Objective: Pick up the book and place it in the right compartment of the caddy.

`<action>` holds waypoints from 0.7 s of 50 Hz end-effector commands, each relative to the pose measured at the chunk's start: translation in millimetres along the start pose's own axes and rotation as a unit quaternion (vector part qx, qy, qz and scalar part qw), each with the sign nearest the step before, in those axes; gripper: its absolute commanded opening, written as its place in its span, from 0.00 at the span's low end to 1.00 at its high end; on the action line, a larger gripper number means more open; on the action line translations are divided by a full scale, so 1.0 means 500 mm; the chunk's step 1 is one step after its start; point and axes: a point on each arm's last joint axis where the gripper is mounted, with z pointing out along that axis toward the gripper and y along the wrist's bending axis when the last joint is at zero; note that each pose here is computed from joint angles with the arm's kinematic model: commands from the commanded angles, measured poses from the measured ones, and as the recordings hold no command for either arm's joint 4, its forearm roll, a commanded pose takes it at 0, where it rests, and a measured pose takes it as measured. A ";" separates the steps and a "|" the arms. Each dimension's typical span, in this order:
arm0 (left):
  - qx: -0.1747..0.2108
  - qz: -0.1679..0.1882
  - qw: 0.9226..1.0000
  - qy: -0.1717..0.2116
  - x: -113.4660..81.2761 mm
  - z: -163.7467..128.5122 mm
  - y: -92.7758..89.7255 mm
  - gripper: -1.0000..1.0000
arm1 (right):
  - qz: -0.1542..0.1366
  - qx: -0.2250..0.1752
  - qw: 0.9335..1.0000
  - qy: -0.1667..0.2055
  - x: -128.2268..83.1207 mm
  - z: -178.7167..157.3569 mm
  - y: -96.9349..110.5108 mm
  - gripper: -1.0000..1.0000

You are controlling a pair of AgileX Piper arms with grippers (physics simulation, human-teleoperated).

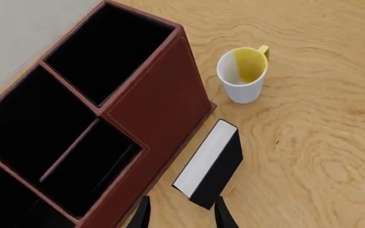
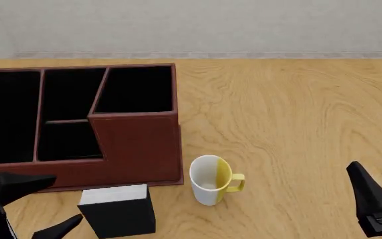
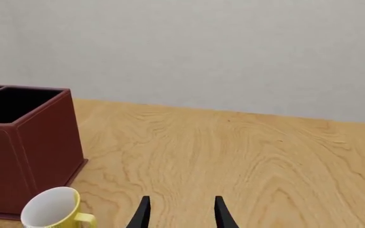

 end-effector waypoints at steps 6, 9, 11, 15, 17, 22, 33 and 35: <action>0.002 -0.012 1.000 0.009 0.013 0.052 -0.004 1.00 | -0.004 0.003 1.000 0.004 0.002 0.004 -0.001 1.00; 0.001 -0.011 1.000 0.015 0.020 0.066 -0.005 1.00 | -0.004 0.003 1.000 0.006 0.004 0.005 -0.001 1.00; 0.000 -0.012 1.000 0.016 0.021 0.071 -0.005 1.00 | -0.004 0.003 1.000 0.006 0.004 0.005 -0.001 1.00; 0.001 -0.014 1.000 0.017 0.025 0.078 -0.006 1.00 | -0.005 0.004 1.000 0.007 0.004 0.006 -0.001 1.00; 0.000 -0.014 1.000 0.019 0.028 0.084 -0.007 1.00 | -0.006 0.004 1.000 0.007 0.004 0.007 -0.001 1.00; 0.003 -0.016 1.000 0.021 0.033 0.094 -0.009 1.00 | -0.007 0.004 1.000 0.008 0.004 0.009 -0.001 1.00; 0.009 -0.019 0.999 0.028 0.050 0.117 -0.017 1.00 | -0.008 0.008 1.000 0.010 0.005 0.011 -0.002 1.00; 0.011 -0.019 0.999 0.029 0.052 0.118 -0.019 1.00 | -0.008 0.008 1.000 0.010 0.005 0.011 -0.002 1.00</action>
